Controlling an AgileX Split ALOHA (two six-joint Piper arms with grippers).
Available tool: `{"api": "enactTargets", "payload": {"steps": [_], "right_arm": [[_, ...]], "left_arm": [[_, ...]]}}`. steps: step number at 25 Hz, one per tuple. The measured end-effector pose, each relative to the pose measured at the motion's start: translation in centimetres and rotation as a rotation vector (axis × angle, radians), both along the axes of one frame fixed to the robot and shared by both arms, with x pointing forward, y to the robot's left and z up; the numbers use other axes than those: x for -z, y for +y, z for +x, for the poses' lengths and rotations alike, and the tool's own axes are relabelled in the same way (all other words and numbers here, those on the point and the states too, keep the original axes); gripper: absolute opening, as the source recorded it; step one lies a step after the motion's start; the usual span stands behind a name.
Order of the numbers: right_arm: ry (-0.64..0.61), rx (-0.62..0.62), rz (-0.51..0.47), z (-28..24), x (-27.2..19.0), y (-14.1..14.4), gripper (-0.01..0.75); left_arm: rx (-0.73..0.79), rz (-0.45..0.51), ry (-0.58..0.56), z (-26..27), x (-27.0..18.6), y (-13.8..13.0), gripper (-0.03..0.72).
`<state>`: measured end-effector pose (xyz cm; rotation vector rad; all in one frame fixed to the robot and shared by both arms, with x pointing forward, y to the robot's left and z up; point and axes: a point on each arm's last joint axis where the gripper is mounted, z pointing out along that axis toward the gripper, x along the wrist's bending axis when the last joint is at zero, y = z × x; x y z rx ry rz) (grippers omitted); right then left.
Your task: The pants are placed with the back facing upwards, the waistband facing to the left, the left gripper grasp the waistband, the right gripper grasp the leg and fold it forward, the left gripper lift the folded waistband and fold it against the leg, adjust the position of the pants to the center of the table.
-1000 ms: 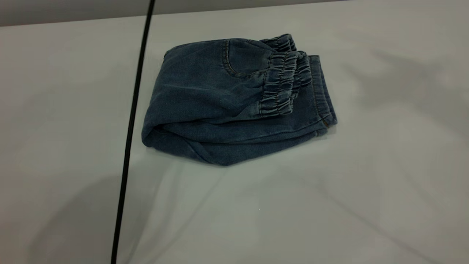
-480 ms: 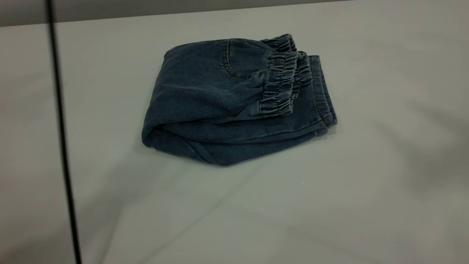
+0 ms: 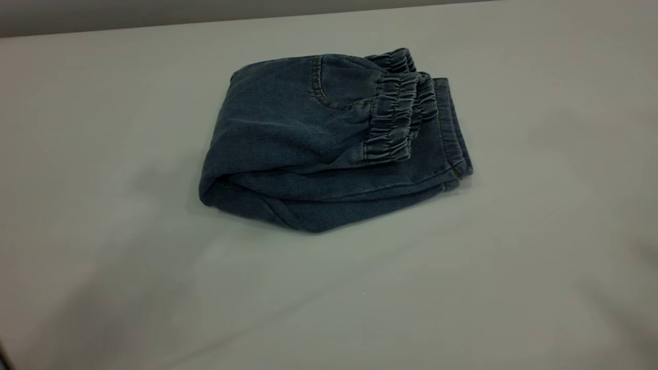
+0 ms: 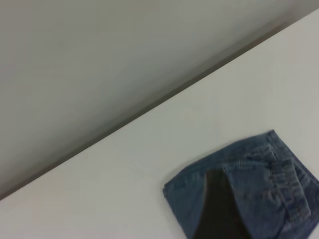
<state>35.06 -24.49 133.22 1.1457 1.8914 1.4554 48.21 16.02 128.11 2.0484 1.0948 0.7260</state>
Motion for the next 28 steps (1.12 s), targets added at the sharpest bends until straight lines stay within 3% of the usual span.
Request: {"api": "enactTargets", "payload": {"steps": [9, 14, 28], "right_arm": [[0.011, -0.079, 0.065, -6.5, 3.5, -0.1, 0.447], [-0.056, -0.074, 0.001, -10.1, 5.7, -0.8, 0.447], [0.001, -0.001, -0.047, -14.0, 14.7, -2.0, 0.447]], "left_arm": [[0.046, -0.083, -0.003, -10.5, 0.9, 5.9, 0.433], [0.047, -0.085, -0.012, -14.4, 3.0, 8.4, 0.433], [0.069, -0.065, 0.093, -18.5, 10.5, 10.6, 0.433]]}}
